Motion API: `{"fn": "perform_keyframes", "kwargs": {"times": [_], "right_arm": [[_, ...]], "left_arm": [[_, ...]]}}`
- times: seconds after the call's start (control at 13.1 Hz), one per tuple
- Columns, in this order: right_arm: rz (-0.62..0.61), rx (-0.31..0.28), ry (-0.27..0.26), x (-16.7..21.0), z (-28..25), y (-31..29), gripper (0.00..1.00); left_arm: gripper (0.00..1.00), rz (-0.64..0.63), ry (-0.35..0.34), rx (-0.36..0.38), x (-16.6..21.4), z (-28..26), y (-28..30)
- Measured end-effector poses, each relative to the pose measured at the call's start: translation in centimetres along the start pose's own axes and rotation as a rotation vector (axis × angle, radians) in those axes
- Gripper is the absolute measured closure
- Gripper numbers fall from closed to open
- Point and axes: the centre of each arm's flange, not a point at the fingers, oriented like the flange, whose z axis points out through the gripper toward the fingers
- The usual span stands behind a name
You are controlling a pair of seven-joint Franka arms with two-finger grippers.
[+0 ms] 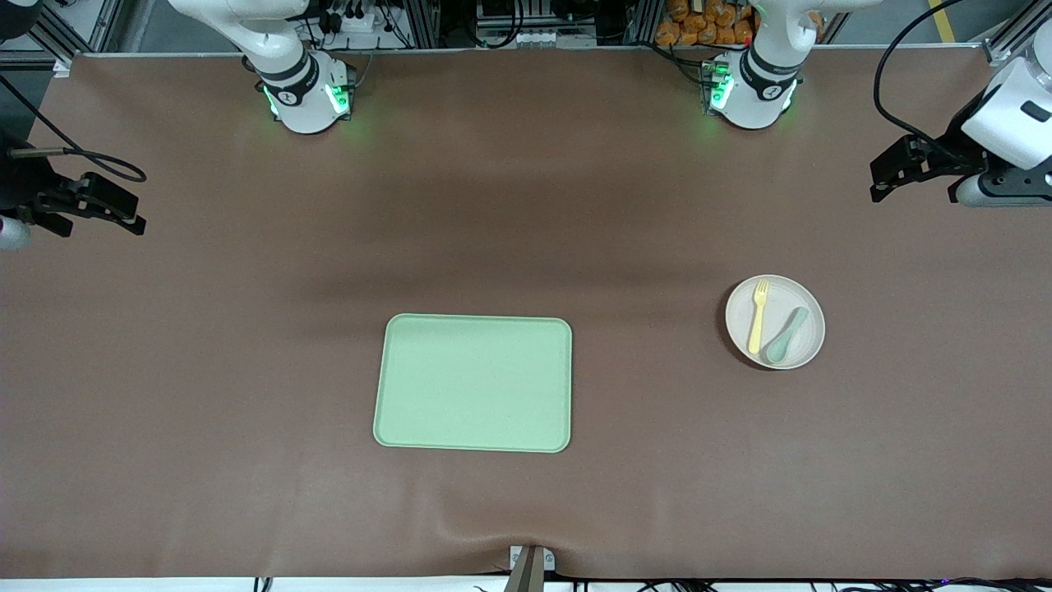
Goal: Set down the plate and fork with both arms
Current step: 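Reach the left gripper down toward the rim of the white plate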
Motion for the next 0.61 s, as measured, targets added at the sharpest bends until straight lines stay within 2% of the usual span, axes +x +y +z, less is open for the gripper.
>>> {"fn": "perform_keyframes", "kwargs": {"times": [0.38,0.61], "right_arm": [[0.001,0.000,-0.001,0.0,0.0,0.1,0.00],[0.002,0.002,-0.001,0.0,0.0,0.1,0.00]], "left_arm": [[0.00,-0.004,-0.005,0.000,0.1,0.2,-0.2],[0.00,-0.021,-0.074,0.001,1.9,3.9,-1.1]]}}
